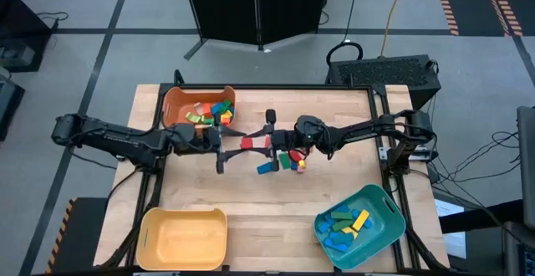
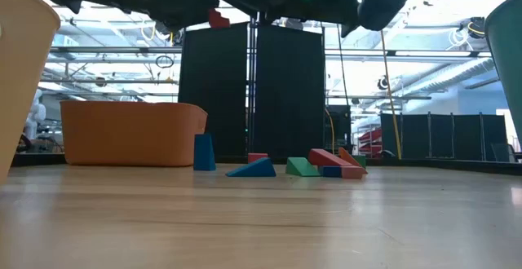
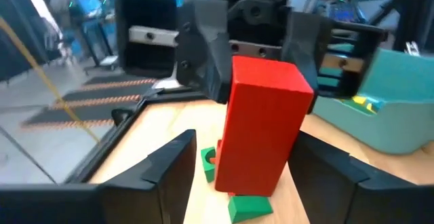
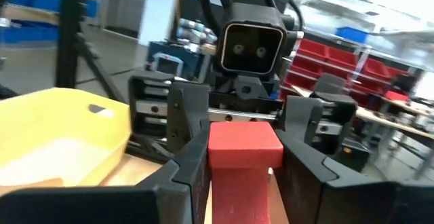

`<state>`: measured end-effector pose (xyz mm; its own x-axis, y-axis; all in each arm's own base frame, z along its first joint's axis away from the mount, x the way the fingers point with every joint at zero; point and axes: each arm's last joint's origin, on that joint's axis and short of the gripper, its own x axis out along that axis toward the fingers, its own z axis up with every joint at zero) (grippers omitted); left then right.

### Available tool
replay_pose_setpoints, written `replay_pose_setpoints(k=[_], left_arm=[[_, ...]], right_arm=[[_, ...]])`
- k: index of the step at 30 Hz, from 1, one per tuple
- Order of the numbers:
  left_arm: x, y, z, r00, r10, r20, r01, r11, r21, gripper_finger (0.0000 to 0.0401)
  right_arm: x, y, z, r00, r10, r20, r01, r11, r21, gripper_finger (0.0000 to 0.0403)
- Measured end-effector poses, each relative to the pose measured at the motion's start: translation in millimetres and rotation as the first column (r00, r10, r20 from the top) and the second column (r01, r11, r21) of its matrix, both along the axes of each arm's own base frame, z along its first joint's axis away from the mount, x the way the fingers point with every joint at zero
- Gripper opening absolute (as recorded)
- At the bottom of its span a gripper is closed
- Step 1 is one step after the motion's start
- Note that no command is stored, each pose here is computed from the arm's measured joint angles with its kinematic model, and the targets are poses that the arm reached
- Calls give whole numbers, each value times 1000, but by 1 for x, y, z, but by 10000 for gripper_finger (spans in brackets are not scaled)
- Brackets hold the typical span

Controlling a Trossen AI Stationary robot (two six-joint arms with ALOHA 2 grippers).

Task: Sort blocks by size
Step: Put the red arch block into the orange bin

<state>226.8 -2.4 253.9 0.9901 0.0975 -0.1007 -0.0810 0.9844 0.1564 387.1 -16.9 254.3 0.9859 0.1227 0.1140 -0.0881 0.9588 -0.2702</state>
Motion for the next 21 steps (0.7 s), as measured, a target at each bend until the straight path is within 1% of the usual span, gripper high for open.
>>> replay_pose_setpoints(k=[3, 6, 14, 17, 19, 21], left_arm=[[1, 7, -2, 999, 32, -3, -32, 998, -59, 221], [4, 11, -5, 1000, 3, -13, -4, 996, -94, 221], [11, 12, -8, 999, -31, 11, 32, 995, -89, 221], [12, 12, -8, 999, -43, 14, 44, 997, -67, 219], [12, 12, -8, 999, -46, 14, 47, 997, -64, 210], [12, 12, -8, 999, -49, 15, 50, 997, -63, 192]], right_arm=[[0, -2, 0, 999, -32, 0, 32, 999, 1, 123], [0, -2, 0, 999, -34, 1, 34, 999, -13, 123], [0, -1, 0, 1000, -26, 0, 26, 1000, -12, 123], [0, -1, 0, 1000, -25, -1, 25, 1000, -10, 123], [0, -1, 0, 1000, -25, -1, 25, 1000, -9, 123], [0, -1, 0, 1000, -26, -1, 26, 1000, -6, 123]])
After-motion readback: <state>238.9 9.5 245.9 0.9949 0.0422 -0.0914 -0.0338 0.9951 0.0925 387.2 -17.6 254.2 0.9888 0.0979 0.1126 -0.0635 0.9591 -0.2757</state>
